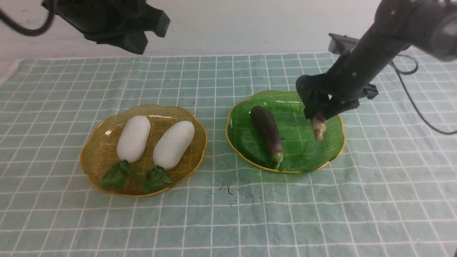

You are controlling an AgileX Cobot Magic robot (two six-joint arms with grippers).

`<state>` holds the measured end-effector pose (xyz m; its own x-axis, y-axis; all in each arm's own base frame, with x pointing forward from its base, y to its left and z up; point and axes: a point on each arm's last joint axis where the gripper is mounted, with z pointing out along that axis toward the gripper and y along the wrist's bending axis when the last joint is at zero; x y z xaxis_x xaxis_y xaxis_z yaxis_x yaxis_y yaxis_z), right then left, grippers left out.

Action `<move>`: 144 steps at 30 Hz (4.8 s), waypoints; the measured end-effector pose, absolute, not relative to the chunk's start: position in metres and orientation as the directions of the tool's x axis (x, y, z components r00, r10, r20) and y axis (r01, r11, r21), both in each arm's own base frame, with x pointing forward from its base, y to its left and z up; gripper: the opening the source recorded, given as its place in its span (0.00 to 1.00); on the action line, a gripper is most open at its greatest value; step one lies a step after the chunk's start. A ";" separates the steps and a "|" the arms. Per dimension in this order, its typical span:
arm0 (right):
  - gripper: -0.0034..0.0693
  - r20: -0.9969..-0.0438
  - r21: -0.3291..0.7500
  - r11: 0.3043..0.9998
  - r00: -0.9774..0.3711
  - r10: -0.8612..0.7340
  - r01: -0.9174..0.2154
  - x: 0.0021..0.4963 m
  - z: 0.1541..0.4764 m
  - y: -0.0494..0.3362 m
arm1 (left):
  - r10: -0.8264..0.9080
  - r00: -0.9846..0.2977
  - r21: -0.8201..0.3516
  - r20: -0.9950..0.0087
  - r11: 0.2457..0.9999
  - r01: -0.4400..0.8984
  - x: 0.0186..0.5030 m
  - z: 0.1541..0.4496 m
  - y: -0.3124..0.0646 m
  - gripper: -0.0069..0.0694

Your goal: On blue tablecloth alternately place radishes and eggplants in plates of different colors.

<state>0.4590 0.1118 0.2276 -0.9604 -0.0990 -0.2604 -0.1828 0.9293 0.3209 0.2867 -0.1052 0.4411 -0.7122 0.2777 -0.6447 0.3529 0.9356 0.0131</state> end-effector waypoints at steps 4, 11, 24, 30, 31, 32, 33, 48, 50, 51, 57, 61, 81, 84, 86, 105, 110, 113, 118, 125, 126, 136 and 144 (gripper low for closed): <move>0.79 -0.247 0.316 0.936 -0.966 -0.076 -0.154 0.459 0.225 0.113 | 0.258 -0.688 0.011 -0.679 0.940 0.342 0.239 0.450 -0.087 0.08; 0.94 -0.362 0.288 0.938 -0.929 -0.082 -0.195 0.432 0.289 0.106 | 0.202 -0.653 -0.018 -0.730 0.949 0.313 0.162 0.436 -0.058 0.08; 0.19 -0.778 0.104 0.956 -0.621 -0.095 -0.275 0.204 0.433 0.051 | 0.032 -0.463 -0.108 -0.886 0.956 0.272 0.092 0.382 -0.032 0.08; 0.03 -0.996 0.086 0.967 -0.040 0.078 -0.238 0.099 0.404 0.024 | 0.007 -0.436 -0.124 -0.900 0.954 0.272 0.096 0.363 -0.034 0.08; 0.03 -0.994 0.085 0.968 0.050 0.099 -0.234 0.083 0.398 0.020 | 0.007 -0.439 -0.125 -0.899 0.954 0.271 0.097 0.360 -0.034 0.08; 0.03 -0.985 0.085 0.970 0.128 0.117 -0.230 0.069 0.386 0.016 | 0.007 -0.440 -0.126 -0.898 0.954 0.271 0.098 0.359 -0.034 0.08; 0.03 -0.969 0.086 0.970 0.206 0.134 -0.226 0.055 0.374 0.012 | 0.007 -0.441 -0.126 -0.898 0.954 0.271 0.098 0.358 -0.034 0.08; 0.03 -0.824 0.108 0.971 0.527 0.208 -0.216 0.013 0.331 -0.001 | -0.021 -0.350 -0.128 -0.936 0.950 0.284 0.080 0.359 -0.028 0.08; 0.03 -0.823 0.108 0.971 0.528 0.209 -0.216 0.013 0.331 -0.001 | -0.027 -0.302 -0.120 -0.953 0.948 0.293 0.069 0.353 -0.024 0.08; 0.03 -0.823 0.108 0.971 0.528 0.209 -0.216 0.013 0.331 -0.001 | -0.034 -0.280 -0.120 -0.959 0.947 0.296 0.064 0.351 -0.022 0.08; 0.03 -0.823 0.108 0.971 0.528 0.209 -0.216 0.013 0.331 -0.001 | -0.067 -0.233 -0.140 -0.970 0.940 0.311 0.048 0.338 -0.017 0.08; 0.03 -0.823 0.108 0.971 0.528 0.209 -0.216 0.013 0.331 -0.001 | -0.071 -0.230 -0.142 -0.971 0.939 0.312 0.045 0.335 -0.016 0.08; 0.03 -0.823 0.108 0.971 0.528 0.209 -0.216 0.013 0.331 -0.001 | -0.028 -0.187 -0.058 -0.982 0.987 0.153 0.045 0.267 -0.007 0.08; 0.03 -0.823 0.108 0.971 0.528 0.209 -0.216 0.013 0.331 -0.001 | 0.001 -0.190 -0.018 -0.982 0.995 0.097 0.045 0.237 -0.004 0.08; 0.03 -0.823 0.108 0.971 0.528 0.209 -0.216 0.013 0.331 -0.001 | 0.018 -0.237 0.003 -0.971 0.998 0.063 0.048 0.208 -0.003 0.08; 0.03 -0.823 0.104 0.972 0.530 0.204 -0.213 0.013 0.331 -0.001 | 0.051 -0.312 0.033 -0.949 0.997 0.063 0.052 0.170 -0.003 0.08; 0.03 -0.824 0.103 0.972 0.530 0.203 -0.212 0.013 0.331 -0.001 | 0.051 -0.311 0.033 -0.949 0.997 0.063 0.052 0.170 -0.003 0.08; 0.03 -0.824 0.102 0.972 0.530 0.202 -0.212 0.013 0.331 -0.001 | 0.051 -0.311 0.033 -0.949 0.997 0.063 0.052 0.170 -0.003 0.08; 0.03 -0.832 0.047 0.982 0.537 0.140 -0.183 0.013 0.330 0.000 | 0.052 -0.309 0.034 -0.950 0.997 0.063 0.052 0.171 -0.003 0.08; 0.03 -0.923 -0.154 0.986 0.365 -0.123 -0.058 0.032 0.290 0.004 | 0.052 -0.310 0.034 -0.949 0.997 0.063 0.052 0.170 -0.003 0.08; 0.03 -0.945 -0.167 0.985 0.292 -0.150 -0.035 0.038 0.275 0.003 | 0.052 -0.310 0.034 -0.949 0.997 0.063 0.052 0.170 -0.003 0.08; 0.03 -0.971 -0.133 0.991 -0.198 -0.132 -0.008 0.055 0.181 0.000 | 0.052 -0.308 0.034 -0.950 0.997 0.063 0.052 0.170 -0.003 0.08; 0.03 -0.975 -0.082 0.997 -0.208 -0.081 -0.005 0.054 0.181 0.000 | 0.052 -0.308 0.034 -0.950 0.997 0.063 0.052 0.170 -0.003 0.08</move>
